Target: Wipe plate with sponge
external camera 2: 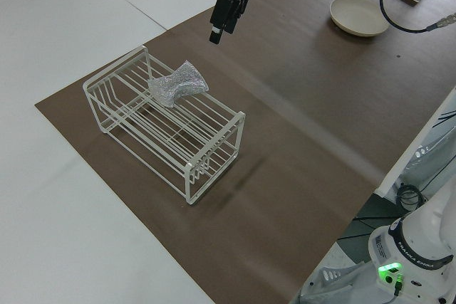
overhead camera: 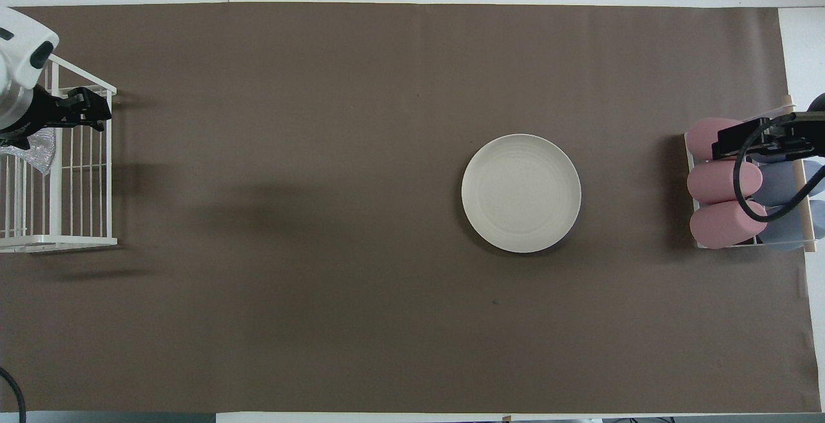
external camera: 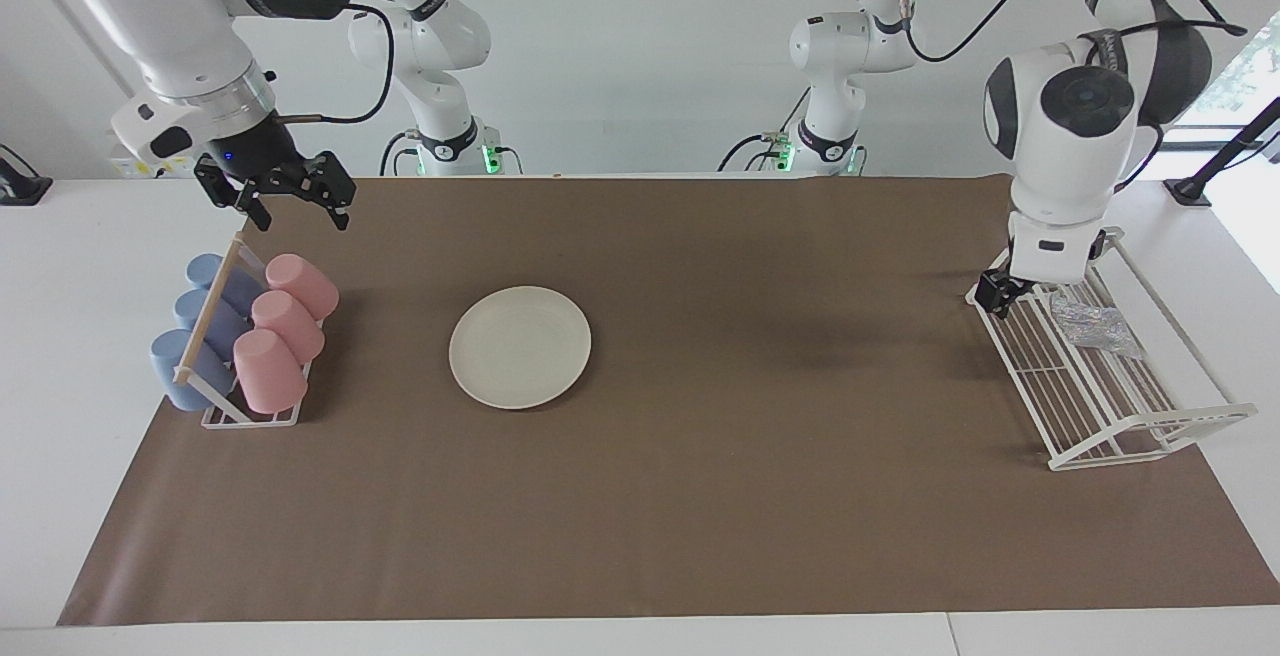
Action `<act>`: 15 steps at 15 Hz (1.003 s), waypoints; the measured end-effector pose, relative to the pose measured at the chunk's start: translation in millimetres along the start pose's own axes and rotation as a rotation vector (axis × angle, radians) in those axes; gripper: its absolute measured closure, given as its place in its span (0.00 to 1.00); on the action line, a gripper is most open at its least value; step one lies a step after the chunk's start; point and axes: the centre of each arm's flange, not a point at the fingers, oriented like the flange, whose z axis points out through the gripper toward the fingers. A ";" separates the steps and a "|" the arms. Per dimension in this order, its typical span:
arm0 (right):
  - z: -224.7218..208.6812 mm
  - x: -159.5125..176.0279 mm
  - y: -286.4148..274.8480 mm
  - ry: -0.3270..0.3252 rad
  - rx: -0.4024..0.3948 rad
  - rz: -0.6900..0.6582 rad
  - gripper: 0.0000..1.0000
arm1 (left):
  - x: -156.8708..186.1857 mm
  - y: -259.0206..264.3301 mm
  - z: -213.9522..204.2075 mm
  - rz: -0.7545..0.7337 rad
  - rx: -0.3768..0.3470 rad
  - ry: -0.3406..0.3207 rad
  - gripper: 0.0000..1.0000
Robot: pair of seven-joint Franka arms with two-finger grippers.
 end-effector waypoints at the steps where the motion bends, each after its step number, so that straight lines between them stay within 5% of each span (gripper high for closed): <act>1: 0.0 0.0 0.0 0.000 0.000 0.000 0.00 | -5.4 -11.0 -13.1 -0.003 -0.045 -0.012 0.00; 4: 0.0 0.0 0.0 0.000 0.000 0.000 0.00 | -31.3 -26.0 -51.5 -0.004 -0.143 -0.086 0.00; 8: 0.0 0.0 -0.5 0.000 0.000 -0.001 0.00 | -68.6 -33.3 -84.9 0.111 -0.162 -0.187 0.00; 15: 0.1 -0.1 -0.9 -0.001 0.000 -0.002 0.00 | -78.7 -13.6 -68.3 0.187 -0.172 -0.176 0.00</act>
